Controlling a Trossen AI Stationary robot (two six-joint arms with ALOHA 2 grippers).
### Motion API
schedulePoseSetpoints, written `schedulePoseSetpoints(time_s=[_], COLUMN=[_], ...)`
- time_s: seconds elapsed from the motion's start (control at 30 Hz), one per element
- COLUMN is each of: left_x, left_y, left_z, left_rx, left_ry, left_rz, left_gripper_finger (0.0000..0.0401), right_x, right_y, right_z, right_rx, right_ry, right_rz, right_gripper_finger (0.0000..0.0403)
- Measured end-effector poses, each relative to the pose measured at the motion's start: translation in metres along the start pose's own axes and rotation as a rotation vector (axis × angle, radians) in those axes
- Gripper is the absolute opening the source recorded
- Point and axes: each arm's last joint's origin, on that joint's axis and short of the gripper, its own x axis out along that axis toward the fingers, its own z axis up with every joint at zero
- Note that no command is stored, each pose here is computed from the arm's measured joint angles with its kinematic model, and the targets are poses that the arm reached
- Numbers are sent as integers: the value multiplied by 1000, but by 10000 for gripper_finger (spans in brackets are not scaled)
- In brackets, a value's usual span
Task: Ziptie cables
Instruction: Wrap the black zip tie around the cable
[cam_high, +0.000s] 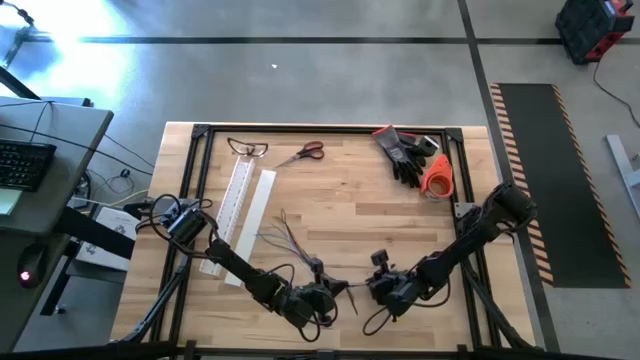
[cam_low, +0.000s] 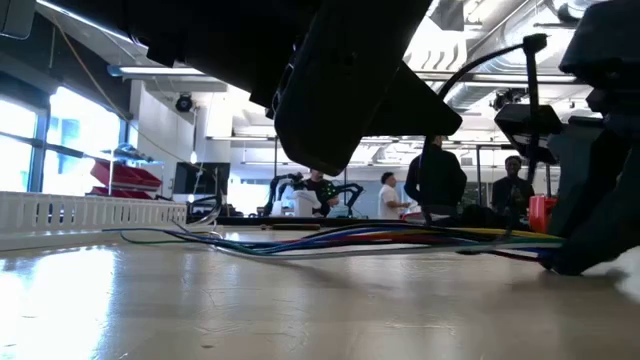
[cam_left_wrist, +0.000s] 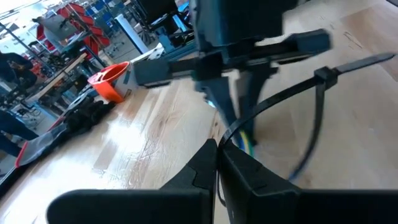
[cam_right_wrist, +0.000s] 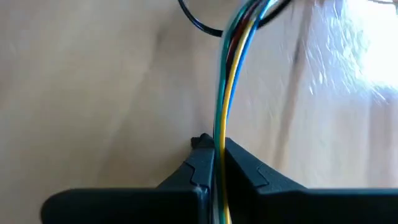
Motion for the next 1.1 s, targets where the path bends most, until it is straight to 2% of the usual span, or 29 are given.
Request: schedulePoseSetpoints(time_s=[0.17, 0.47, 0.63, 0.93, 1.1], left_x=[1, 6, 7, 7, 7], left_y=[-1, 3, 3, 2, 2], left_z=[-1, -5, -5, -8, -9], left_rx=[-20, -47, -45, -46, -52], left_ry=[3, 28, 30, 54, 57], left_rz=[-35, -64, -94, -102, -104], left_gripper_finger=[0, 0, 0, 0, 0], right_x=[-16, -38, -39, -46, -58], right_y=[-8, -10, -10, -5, -1], right_z=[-4, 5, 0, -16, -8], right_rx=[-62, -125, -137, -179, -166], right_ry=[50, -35, 19, 136, 39], right_rz=[-29, 0, 16, -31, -5], right_gripper_finger=[3, 1, 0, 0, 0])
